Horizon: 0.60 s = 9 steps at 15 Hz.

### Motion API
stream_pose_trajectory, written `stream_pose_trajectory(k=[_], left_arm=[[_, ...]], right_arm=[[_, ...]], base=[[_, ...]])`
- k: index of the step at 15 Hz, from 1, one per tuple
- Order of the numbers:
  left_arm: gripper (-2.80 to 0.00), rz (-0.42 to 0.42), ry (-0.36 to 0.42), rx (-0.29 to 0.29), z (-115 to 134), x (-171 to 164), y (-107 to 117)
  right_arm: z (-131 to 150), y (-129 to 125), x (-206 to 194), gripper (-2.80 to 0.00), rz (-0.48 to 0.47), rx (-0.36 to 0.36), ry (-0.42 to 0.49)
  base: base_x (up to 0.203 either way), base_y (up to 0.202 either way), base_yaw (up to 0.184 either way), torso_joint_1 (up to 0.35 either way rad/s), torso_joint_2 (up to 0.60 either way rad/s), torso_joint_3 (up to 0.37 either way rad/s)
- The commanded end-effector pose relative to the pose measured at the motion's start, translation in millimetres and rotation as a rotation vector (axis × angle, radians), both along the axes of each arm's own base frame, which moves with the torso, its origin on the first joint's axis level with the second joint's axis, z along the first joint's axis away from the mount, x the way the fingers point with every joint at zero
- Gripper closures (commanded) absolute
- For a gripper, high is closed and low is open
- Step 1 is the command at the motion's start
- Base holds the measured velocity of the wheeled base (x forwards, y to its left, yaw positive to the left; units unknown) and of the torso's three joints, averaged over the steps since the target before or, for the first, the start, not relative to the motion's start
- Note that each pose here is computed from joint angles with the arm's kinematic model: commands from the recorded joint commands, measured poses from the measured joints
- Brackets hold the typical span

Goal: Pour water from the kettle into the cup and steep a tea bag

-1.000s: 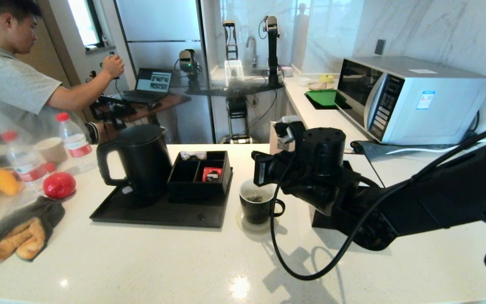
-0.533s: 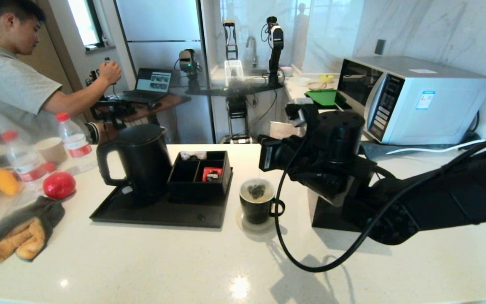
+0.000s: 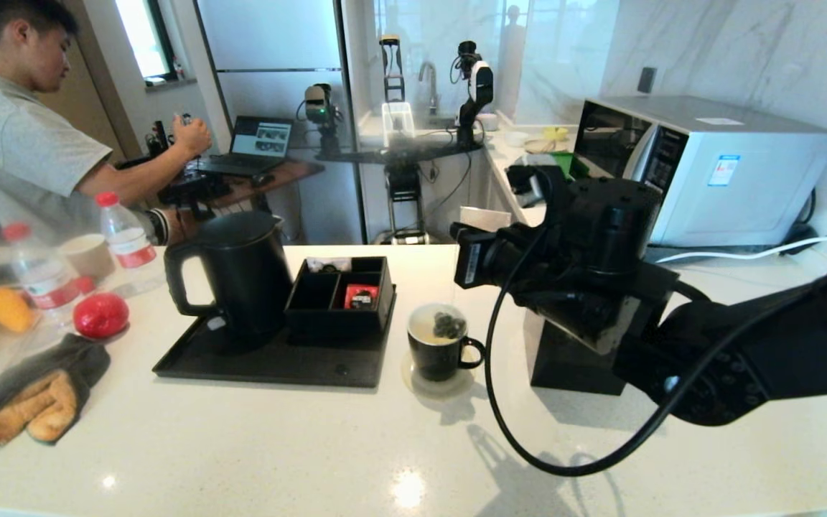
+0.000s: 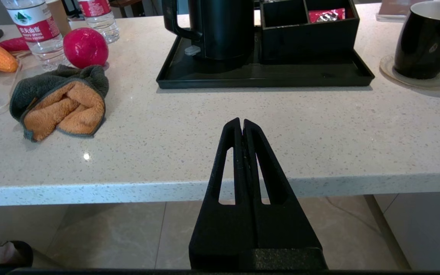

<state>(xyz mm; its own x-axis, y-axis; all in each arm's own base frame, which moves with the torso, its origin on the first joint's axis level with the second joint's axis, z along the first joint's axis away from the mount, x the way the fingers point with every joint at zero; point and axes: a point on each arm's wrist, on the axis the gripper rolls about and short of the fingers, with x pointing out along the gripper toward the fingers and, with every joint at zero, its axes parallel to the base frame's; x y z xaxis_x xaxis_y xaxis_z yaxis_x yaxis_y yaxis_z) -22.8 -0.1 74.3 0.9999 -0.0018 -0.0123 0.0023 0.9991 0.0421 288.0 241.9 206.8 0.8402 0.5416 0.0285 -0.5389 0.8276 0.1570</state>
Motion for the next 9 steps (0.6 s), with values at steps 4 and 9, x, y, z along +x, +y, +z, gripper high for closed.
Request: stream_pose_trajectory(k=[4, 9], left_arm=[[0.0, 0.0, 0.0, 0.0, 0.0, 0.0, 0.0], [0.0, 0.0, 0.0, 0.001, 0.0, 0.0, 0.0]], right_arm=[[2.4, -6.0, -7.0, 0.0, -0.009, 0.003, -0.004], [3.7, -5.9, -6.5, 0.0, -0.02, 0.006, -0.004]], base=[[0.0, 0.0, 0.0, 0.0, 0.0, 0.0], [0.0, 0.0, 0.0, 0.0, 0.0, 0.0]])
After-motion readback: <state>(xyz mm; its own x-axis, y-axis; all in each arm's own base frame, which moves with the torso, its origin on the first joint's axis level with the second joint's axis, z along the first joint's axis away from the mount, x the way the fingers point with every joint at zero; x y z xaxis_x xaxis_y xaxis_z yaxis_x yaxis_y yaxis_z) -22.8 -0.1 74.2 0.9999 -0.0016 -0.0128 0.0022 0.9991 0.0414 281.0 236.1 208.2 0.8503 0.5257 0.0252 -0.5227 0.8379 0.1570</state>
